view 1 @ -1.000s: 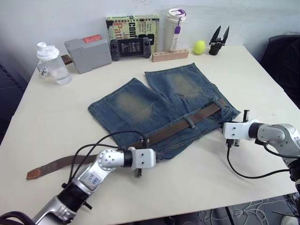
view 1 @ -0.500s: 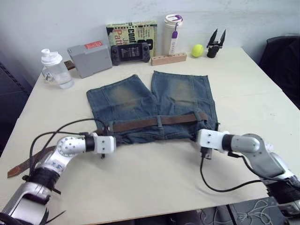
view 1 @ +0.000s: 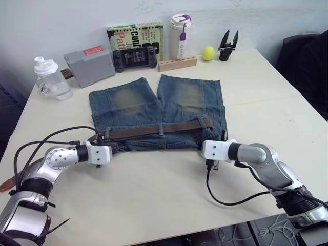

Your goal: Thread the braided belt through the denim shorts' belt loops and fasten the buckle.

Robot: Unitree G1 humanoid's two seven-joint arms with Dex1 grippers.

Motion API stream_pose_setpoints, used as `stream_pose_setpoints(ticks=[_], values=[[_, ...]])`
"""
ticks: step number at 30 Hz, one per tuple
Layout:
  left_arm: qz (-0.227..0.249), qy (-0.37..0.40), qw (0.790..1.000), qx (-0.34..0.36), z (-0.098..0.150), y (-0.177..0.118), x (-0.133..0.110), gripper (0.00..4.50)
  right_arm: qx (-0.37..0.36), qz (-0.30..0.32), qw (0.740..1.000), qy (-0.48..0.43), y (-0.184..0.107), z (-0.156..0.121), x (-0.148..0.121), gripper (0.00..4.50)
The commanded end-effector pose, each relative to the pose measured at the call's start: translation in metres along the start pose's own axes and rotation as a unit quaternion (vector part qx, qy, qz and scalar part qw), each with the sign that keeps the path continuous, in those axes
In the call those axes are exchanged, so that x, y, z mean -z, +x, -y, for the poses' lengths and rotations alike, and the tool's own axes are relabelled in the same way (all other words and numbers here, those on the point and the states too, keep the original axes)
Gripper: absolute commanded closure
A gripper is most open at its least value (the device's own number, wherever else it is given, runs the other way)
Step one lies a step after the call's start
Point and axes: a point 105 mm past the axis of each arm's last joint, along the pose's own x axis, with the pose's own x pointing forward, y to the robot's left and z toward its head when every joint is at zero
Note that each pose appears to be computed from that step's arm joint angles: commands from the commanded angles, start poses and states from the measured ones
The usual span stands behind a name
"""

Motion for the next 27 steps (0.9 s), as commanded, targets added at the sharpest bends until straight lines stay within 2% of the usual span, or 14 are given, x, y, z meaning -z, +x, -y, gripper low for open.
stream_pose_setpoints(ticks=[1, 5, 9, 10, 14, 18, 22, 27], values=[[-0.019, -0.062, 0.997, 0.04, 0.034, -0.009, 0.01, 2.69, 0.015, -0.033, 0.999, 0.032, -0.008, 0.006, 0.019, 3.76], [0.0, -0.094, 0.995, 0.024, 0.029, -0.023, -0.008, 1.12, 0.03, -0.019, 0.998, 0.054, -0.018, 0.017, 0.016, 2.11], [0.043, -0.166, 0.985, -0.01, 0.005, -0.042, -0.038, 1.11, 0.036, 0.033, 0.991, 0.126, -0.037, 0.034, -0.003, 0.31], [0.049, -0.186, 0.981, -0.014, 0.001, -0.047, -0.042, 1.11, 0.039, 0.047, 0.987, 0.149, -0.043, 0.04, -0.007, 0.02], [0.061, -0.264, 0.962, -0.025, -0.014, -0.063, -0.047, 1.11, 0.041, 0.101, 0.957, 0.267, -0.066, 0.07, -0.015, 0.02], [0.068, -0.287, 0.954, -0.05, -0.028, -0.067, -0.043, 1.11, 0.055, 0.147, 0.912, 0.379, -0.083, 0.109, -0.012, 0.02], [0.085, -0.298, 0.95, -0.051, -0.023, -0.059, -0.049, 1.11, 0.083, 0.127, 0.876, 0.458, -0.078, 0.128, 0.008, 0.02], [0.095, -0.307, 0.946, -0.054, -0.016, -0.052, -0.058, 1.11, 0.057, 0.09, 0.827, 0.551, -0.059, 0.118, 0.029, 0.02]])
